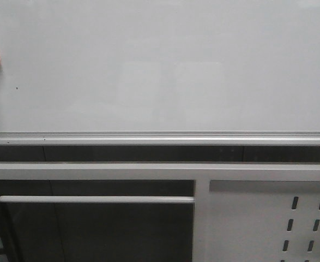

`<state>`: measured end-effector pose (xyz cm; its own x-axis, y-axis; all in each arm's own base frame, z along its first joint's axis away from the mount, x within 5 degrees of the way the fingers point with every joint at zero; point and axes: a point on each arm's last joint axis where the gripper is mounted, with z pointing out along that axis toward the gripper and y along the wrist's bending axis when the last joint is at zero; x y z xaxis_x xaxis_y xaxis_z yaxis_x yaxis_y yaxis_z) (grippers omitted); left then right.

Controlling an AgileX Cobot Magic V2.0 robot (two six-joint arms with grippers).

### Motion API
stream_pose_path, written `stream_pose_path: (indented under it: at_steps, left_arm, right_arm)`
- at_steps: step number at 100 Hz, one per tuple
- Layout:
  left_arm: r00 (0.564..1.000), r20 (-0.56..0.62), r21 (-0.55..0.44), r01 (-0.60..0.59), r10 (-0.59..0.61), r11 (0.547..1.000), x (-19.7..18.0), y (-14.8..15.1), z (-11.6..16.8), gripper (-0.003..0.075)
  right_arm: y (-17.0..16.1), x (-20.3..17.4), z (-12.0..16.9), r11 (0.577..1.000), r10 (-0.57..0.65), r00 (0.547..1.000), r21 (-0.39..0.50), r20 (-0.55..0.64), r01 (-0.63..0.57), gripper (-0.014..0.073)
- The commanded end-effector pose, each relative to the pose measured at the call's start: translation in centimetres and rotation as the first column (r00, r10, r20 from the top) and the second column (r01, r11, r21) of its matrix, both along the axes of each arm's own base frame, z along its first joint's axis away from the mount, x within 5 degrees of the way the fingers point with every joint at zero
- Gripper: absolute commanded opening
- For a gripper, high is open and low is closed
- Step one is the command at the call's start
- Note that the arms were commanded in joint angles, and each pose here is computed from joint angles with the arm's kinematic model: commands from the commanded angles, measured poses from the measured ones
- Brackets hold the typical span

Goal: Write number 1 on whiteboard

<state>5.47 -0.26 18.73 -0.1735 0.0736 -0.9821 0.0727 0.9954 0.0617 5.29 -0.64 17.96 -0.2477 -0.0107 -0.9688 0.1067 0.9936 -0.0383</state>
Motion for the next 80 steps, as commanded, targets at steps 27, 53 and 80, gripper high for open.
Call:
stream_pose_path:
  at_steps: [27,53,80]
  left_arm:
    - [0.996,0.085,-0.014,0.005,-0.004,1.0,-0.01,-0.06,0.17,-0.0018]
    - [0.996,0.085,-0.016,0.005,-0.004,1.0,-0.01,-0.06,0.17,-0.0018]
    - [0.996,0.088,-0.066,0.008,-0.003,0.998,-0.01,-0.13,0.23,-0.0018]
  right_arm:
    - [-0.03,0.01,-0.71,1.0,0.0,1.0,-0.013,0.006,0.001,-0.0079]
    - [-0.03,0.01,-0.71,1.0,0.0,1.0,-0.013,0.006,0.001,-0.0079]
    - [-0.03,0.01,-0.71,1.0,0.0,1.0,-0.013,0.006,0.001,-0.0079]
